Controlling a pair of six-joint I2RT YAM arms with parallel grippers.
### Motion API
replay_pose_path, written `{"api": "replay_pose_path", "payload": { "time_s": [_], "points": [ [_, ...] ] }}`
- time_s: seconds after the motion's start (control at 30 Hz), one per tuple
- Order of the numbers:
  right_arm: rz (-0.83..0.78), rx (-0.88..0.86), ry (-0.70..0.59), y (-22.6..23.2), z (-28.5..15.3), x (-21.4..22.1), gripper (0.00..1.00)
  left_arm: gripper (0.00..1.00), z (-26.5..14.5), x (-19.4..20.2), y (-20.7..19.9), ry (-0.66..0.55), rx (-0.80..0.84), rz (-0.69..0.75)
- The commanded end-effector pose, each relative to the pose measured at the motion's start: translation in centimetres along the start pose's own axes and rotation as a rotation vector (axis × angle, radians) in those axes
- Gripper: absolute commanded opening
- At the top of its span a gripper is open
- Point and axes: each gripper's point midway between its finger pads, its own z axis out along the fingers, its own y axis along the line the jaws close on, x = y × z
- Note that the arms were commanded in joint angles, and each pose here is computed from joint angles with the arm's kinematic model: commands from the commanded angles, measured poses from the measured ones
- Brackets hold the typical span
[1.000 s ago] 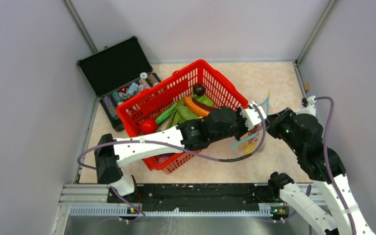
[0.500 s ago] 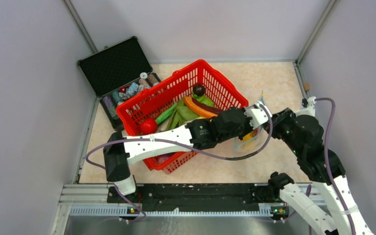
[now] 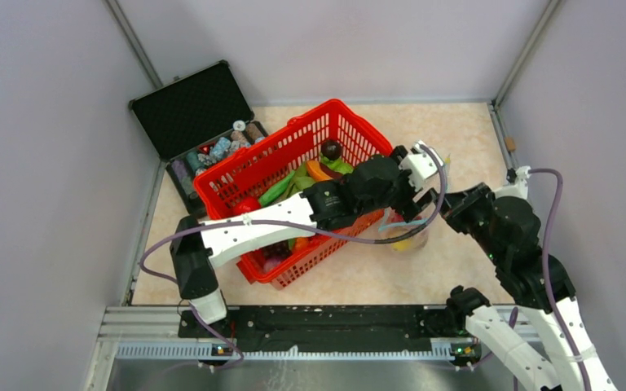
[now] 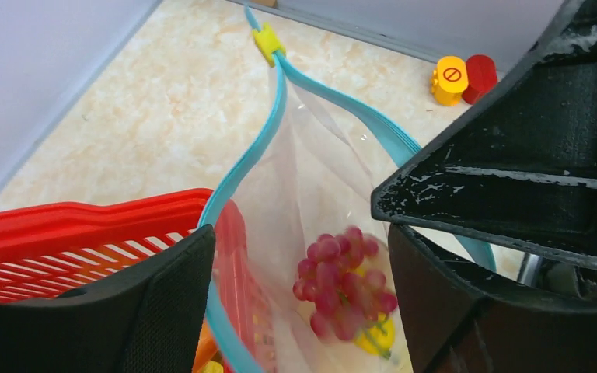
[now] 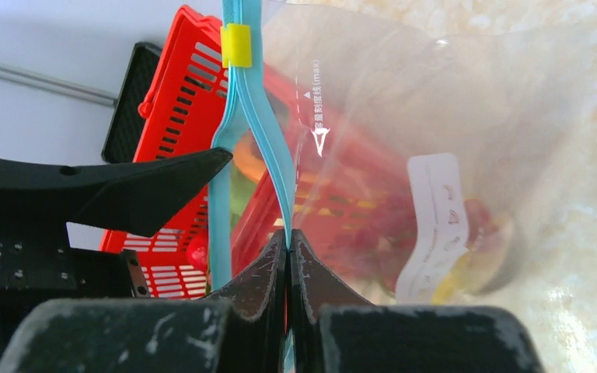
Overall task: Place the food in the zip-top bag and seal the zipper
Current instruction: Place the fake fruit in the zipper food storage bag, then pick up the fake fruit from the bin.
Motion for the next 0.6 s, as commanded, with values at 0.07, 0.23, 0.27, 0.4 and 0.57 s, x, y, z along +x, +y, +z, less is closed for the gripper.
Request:
{"api": "replay_pose_path", "payload": {
  "time_s": [0.07,0.23,0.27,0.4,0.57],
  "points": [
    [0.058,-0.036,-0.019,0.4,0.4,0.2,0.00,0.84,-3.3,-4.7,-0.2,-0.144,0.094,-0.094],
    [-0.008,0.020,-0.034,-0.3,0.7,-0.4,0.00,0.92,-7.4,-6.7,-0.4,-0.249,0.140,-0.106],
    [-0.023,0.032,-0.039,-0.4,0.7,-0.7,0.00,0.93,-7.9,-6.9,0.2,-0.260,0.114,-0.109],
    [-0.056,0.046,-0.033,-0.8,0.5,-0.6,0.00,0.98,-9.0,-5.4,4.8,-0.237,-0.057,-0.133],
    [-0.055,0.025,-0.018,-0.7,0.7,-0.1,0.00,0.93,-9.7,-1.5,12.6,-0.196,-0.206,-0.323]
  ]
}}
